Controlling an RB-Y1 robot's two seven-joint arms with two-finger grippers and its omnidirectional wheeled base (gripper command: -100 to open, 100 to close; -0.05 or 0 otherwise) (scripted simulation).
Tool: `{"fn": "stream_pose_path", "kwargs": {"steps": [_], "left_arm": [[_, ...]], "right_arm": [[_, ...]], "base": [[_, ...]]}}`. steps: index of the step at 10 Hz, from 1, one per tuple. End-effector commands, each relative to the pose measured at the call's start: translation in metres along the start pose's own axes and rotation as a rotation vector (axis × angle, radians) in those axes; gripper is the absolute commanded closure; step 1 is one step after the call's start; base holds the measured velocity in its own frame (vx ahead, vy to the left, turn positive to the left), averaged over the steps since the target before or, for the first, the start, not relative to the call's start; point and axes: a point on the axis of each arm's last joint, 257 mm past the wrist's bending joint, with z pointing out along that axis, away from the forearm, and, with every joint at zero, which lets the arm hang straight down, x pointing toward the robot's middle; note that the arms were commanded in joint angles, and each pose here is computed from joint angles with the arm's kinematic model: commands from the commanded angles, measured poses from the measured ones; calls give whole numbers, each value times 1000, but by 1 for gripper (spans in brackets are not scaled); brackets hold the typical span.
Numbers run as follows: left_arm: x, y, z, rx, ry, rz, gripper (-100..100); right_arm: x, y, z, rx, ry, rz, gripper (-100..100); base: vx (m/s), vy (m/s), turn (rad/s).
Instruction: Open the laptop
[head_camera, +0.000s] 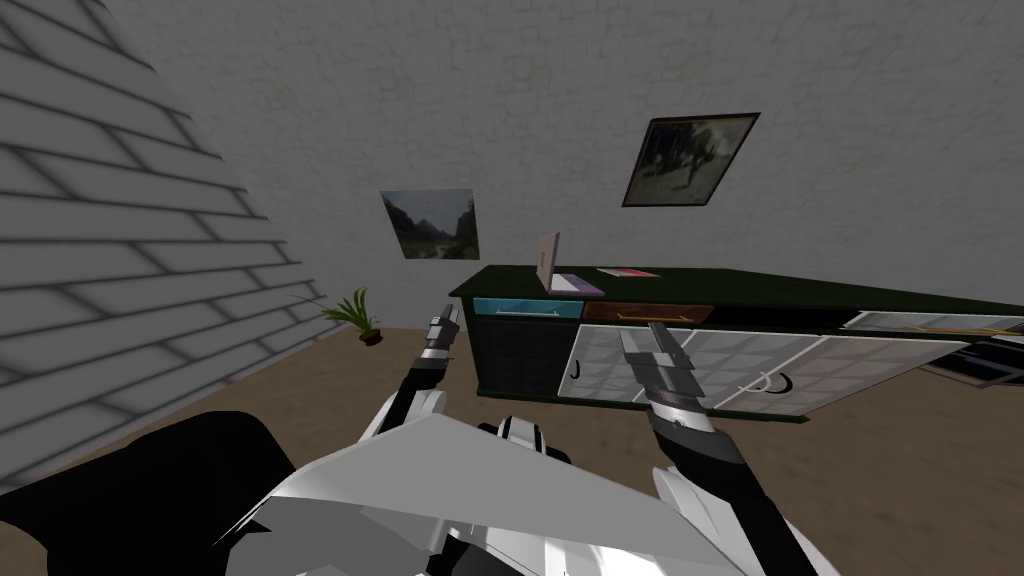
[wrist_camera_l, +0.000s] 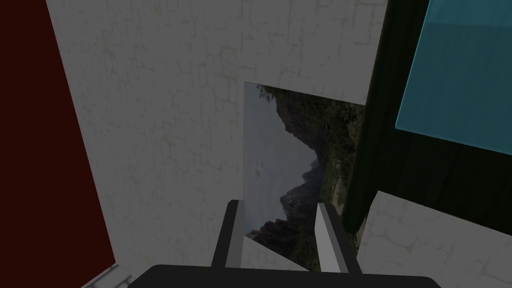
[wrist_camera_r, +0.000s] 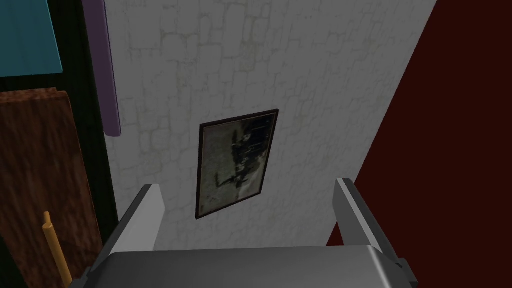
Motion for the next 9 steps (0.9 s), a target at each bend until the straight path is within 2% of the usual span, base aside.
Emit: {"fn": "stream_pose_path", "kwargs": {"steps": [1,4,7,9], "left_arm": [[0,0,0,0,0,0,0],[0,0,0,0,0,0,0],[0,0,0,0,0,0,0],[0,0,0,0,0,0,0]], "right_arm": [[-1,-6,1,20,62,-83,-100],[0,-11,3,33,138,-161,-100],[-7,-17,7,47,209,-284,-100],[-4,-17,7,49,247,-305,-100]], "base": [[-13,68,2],[-15,53,0],[-13,62,3],[-17,44,-1]]}}
